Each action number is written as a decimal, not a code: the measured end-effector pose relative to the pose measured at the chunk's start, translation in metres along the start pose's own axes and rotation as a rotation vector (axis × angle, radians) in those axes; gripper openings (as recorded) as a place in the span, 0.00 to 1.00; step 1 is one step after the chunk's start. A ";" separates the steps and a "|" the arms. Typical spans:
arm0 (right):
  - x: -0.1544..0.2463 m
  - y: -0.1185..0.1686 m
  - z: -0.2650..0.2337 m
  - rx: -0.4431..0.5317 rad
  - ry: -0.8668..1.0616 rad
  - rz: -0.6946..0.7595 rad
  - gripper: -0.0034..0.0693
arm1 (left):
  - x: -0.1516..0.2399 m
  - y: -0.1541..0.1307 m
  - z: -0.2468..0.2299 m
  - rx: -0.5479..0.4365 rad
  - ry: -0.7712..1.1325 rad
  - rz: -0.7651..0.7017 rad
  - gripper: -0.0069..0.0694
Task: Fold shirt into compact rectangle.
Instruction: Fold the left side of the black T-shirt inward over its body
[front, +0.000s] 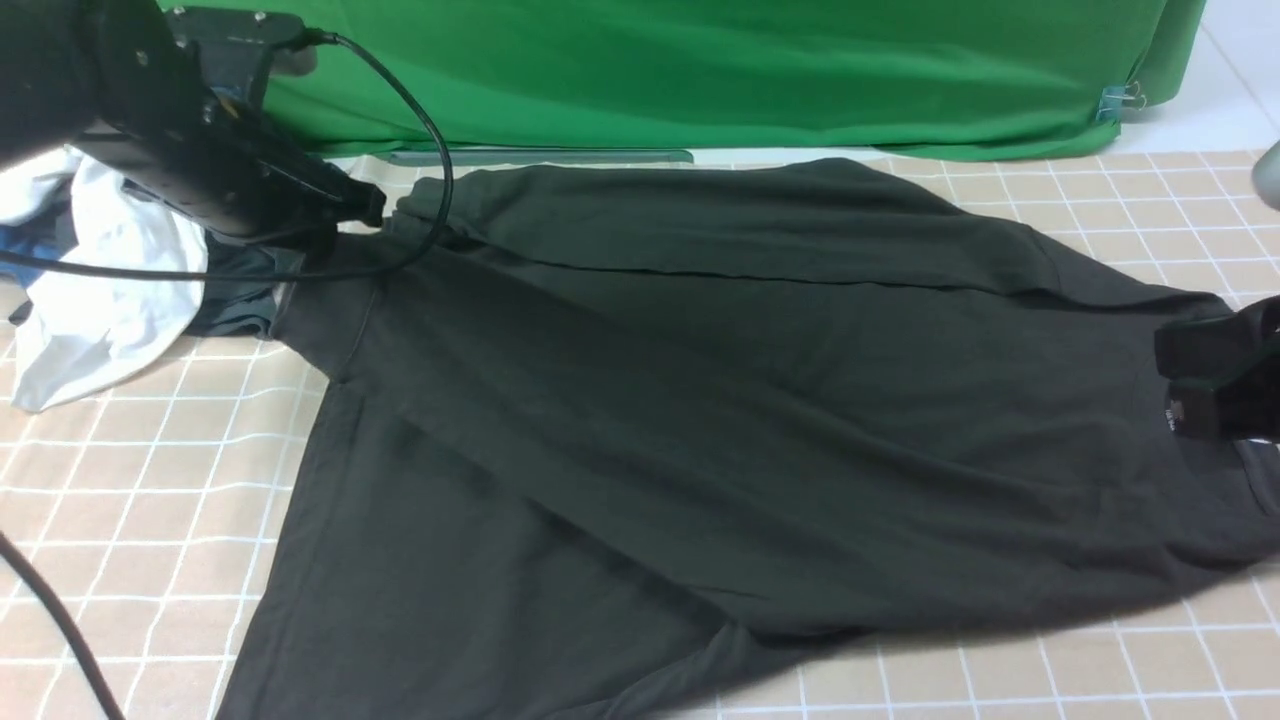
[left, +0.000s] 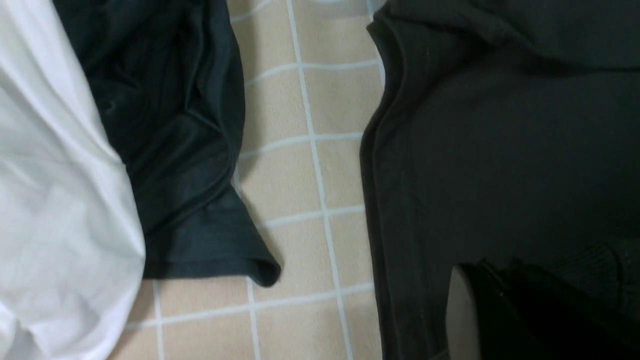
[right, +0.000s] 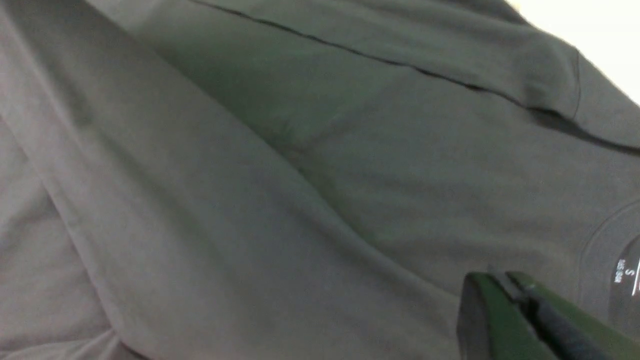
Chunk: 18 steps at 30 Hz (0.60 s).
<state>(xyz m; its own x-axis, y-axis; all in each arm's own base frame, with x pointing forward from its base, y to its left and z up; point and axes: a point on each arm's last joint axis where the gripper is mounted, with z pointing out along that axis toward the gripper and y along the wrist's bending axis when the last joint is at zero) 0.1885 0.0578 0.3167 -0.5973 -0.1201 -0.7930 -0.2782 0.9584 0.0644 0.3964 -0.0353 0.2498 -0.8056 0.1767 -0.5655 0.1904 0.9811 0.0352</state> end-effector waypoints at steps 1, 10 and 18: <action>0.000 0.000 0.002 0.000 0.008 0.000 0.11 | 0.000 0.001 0.004 -0.007 0.000 0.009 0.13; 0.001 0.000 0.004 0.001 0.017 0.001 0.12 | 0.002 0.003 0.027 -0.021 -0.012 0.024 0.15; 0.000 -0.003 0.003 0.018 0.028 -0.003 0.12 | -0.004 0.005 0.022 -0.051 -0.065 0.061 0.41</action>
<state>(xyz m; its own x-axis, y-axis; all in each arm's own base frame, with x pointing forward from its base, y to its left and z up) 0.1916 0.0552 0.3148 -0.6173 -0.1294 -0.7760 -0.2662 0.9625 0.0513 0.4133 -0.0329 0.2341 -0.7549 0.2327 -0.6132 0.2083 0.9716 0.1123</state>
